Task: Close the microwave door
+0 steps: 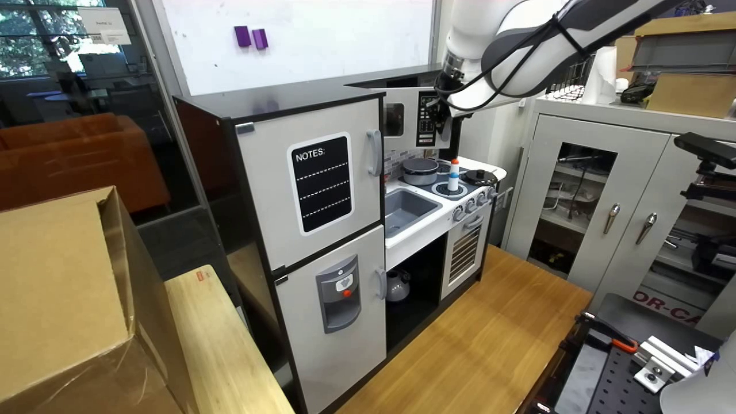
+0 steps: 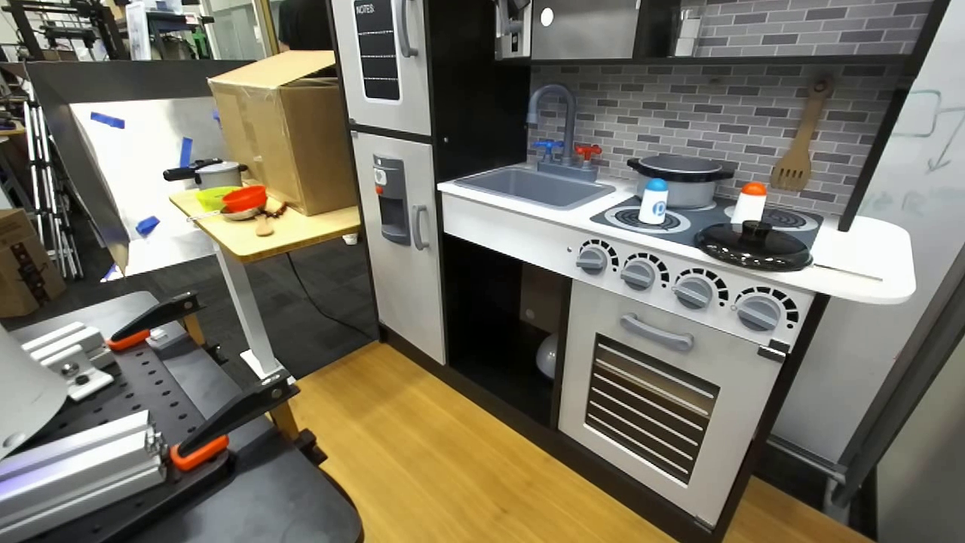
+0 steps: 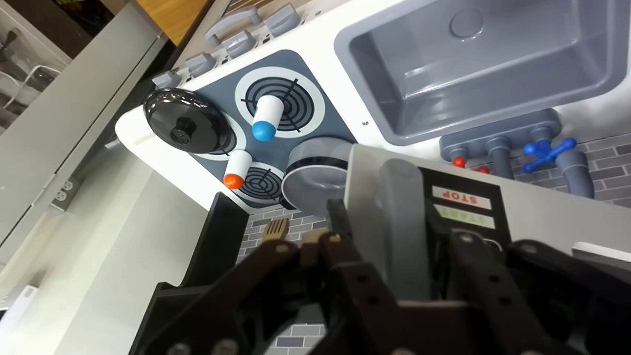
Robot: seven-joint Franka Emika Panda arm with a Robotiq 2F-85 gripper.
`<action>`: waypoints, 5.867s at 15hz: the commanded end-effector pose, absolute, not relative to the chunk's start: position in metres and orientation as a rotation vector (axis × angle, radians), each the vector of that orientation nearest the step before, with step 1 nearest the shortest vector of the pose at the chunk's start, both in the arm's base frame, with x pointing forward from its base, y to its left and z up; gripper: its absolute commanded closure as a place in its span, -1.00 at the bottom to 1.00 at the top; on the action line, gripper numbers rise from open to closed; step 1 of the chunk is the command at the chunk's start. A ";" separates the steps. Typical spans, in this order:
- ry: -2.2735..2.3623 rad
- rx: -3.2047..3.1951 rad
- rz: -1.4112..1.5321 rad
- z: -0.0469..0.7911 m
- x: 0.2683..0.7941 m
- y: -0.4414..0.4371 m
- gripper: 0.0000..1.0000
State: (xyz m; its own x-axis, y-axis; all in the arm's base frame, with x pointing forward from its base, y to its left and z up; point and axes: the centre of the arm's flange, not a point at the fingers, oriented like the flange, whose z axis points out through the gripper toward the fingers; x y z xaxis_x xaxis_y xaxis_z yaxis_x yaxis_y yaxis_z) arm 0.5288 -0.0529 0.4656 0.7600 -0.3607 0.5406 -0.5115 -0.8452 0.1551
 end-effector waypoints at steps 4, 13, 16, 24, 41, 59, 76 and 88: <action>-0.653 2.659 0.727 0.466 0.537 -0.053 -0.63; -0.662 2.669 0.703 0.467 0.534 -0.045 -1.00; -0.690 2.656 0.676 0.467 0.531 -0.038 -1.00; -0.734 2.628 0.642 0.466 0.537 -0.038 -0.68; -0.749 2.634 0.622 0.460 0.538 -0.042 0.77; -0.759 2.529 0.776 0.471 0.643 -0.100 0.79; -0.663 2.564 0.911 0.504 0.698 -0.115 -0.20; -0.686 2.562 0.762 0.488 0.671 -0.128 -0.67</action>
